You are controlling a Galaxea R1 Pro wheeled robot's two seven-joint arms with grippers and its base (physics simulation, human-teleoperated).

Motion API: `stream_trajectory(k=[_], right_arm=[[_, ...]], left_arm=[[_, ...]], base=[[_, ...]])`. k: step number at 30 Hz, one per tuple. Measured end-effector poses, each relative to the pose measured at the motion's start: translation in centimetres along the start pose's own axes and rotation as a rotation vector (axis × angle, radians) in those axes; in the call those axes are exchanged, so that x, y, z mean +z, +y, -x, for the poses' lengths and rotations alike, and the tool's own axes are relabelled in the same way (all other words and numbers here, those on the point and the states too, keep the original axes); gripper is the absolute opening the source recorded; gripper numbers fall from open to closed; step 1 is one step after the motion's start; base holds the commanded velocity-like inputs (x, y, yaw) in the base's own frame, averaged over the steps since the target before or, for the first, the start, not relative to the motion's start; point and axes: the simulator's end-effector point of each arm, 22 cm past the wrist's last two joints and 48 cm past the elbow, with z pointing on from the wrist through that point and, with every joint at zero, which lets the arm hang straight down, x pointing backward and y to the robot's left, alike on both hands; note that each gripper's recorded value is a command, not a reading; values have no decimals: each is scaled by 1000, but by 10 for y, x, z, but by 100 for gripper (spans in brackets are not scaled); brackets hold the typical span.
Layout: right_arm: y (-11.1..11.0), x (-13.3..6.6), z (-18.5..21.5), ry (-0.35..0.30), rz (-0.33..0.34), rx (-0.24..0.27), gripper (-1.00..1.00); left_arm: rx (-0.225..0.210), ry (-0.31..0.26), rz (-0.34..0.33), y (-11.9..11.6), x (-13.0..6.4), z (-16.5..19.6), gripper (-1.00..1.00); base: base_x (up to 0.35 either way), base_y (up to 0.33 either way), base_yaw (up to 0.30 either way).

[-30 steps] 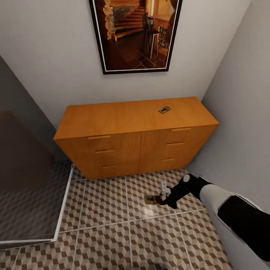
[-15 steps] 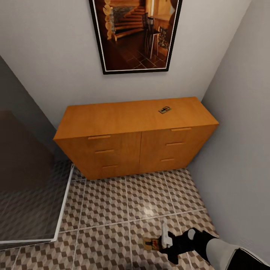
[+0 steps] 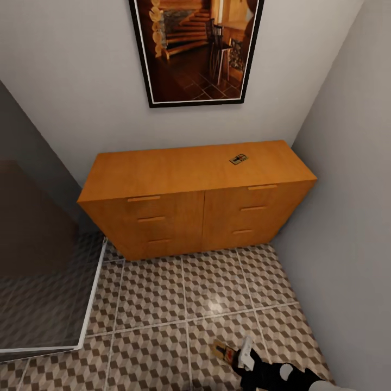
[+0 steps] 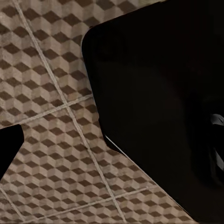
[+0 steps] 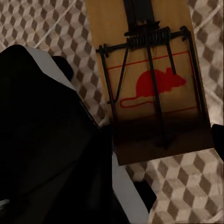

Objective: Take the four mousetraps from the cabinet in the bathroom and place them on the bathroom floor. Make sure all four end up on the same floor surface, and ensure that at least two of them are either under or directly next to the same bathroom sink.

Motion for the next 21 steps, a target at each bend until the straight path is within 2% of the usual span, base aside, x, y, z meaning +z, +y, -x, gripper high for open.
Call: stream_trajectory(k=[3, 6, 8, 11, 13, 14, 16, 21], right_arm=[[-9, 0, -5, -20, -92, 79, -100], [-13, -2, -9, -50, -161, 145, -100], [-14, -3, -9, -69, -190, 169, -100], [-20, -7, -12, -112, -269, 238, -100], [-23, -11, -18, -134, -337, 306, -100], [-24, -11, -19, -140, -356, 324, -100], [-30, -17, -21, -178, -443, 388, -100], [-43, -32, -23, -240, -588, 467, -100]], left_arm=[[-19, -37, 62, -3, 5, 28, 100], [-36, -86, 83, -6, 15, 66, 100], [-43, -107, 88, -5, 20, 84, 100], [-51, -137, 81, -8, 31, 124, 100], [-42, -127, 70, -11, 40, 151, 100], [-40, -123, 68, -11, 42, 160, 100], [-27, -117, 53, -14, 49, 193, 100], [-26, -153, 2, -34, 52, 261, 100]], base=[[0, 0, 0], [0, 0, 0], [0, 0, 0], [0, 0, 0], [0, 0, 0], [0, 0, 0], [0, 0, 0], [0, 0, 0]])
